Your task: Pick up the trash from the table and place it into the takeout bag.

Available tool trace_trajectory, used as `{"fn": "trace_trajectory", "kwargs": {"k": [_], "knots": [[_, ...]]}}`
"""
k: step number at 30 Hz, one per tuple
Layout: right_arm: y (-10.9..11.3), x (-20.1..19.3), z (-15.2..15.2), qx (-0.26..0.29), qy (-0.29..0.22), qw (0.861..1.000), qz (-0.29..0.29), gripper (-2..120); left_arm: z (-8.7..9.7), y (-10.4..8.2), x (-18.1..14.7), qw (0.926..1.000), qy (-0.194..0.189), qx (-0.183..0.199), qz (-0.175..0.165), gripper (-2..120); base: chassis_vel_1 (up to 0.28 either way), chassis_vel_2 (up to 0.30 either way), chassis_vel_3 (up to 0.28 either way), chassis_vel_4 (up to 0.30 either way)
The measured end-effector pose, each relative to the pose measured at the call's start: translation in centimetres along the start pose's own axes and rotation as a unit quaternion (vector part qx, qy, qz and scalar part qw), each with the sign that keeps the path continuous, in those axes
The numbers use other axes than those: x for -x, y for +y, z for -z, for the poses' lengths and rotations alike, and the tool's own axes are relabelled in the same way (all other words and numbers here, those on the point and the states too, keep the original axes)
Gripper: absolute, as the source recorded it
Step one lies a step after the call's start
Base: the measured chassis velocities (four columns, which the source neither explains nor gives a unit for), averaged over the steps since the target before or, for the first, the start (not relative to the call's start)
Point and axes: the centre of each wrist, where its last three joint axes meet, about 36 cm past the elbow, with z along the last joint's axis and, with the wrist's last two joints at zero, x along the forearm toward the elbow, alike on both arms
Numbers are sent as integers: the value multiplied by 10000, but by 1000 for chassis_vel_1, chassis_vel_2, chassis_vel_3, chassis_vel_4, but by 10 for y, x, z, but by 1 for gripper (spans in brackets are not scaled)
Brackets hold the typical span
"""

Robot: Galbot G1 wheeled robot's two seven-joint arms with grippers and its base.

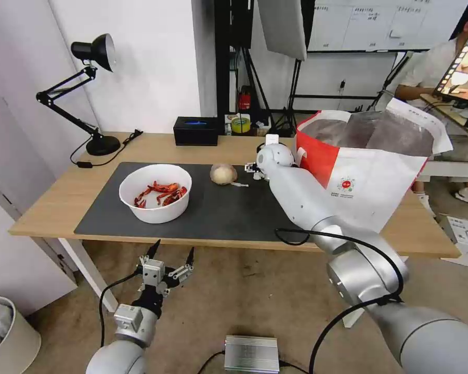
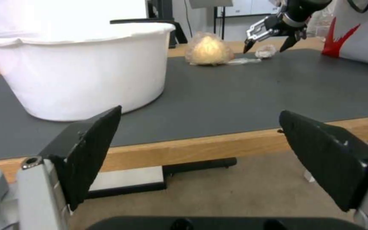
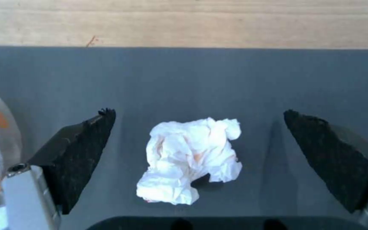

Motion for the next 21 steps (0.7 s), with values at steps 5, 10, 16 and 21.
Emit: {"fn": "trace_trajectory", "kwargs": {"k": [5,10,16,21], "knots": [[-4,5,-3,-70,35,9999,65,100,-1,-1,1,10000,7,-2,-12,100,0,0,0,0],[-7,8,-5,-100,58,9999,123,100,-2,0,1,10000,10,11,-19,100,0,0,0,0],[-9,10,-7,-160,61,9997,160,100,-3,-1,2,10000,22,0,-40,100,0,0,0,0],[-10,12,-8,-233,63,9995,184,100,-3,-2,2,10000,24,-5,-49,100,0,0,0,0]]}}
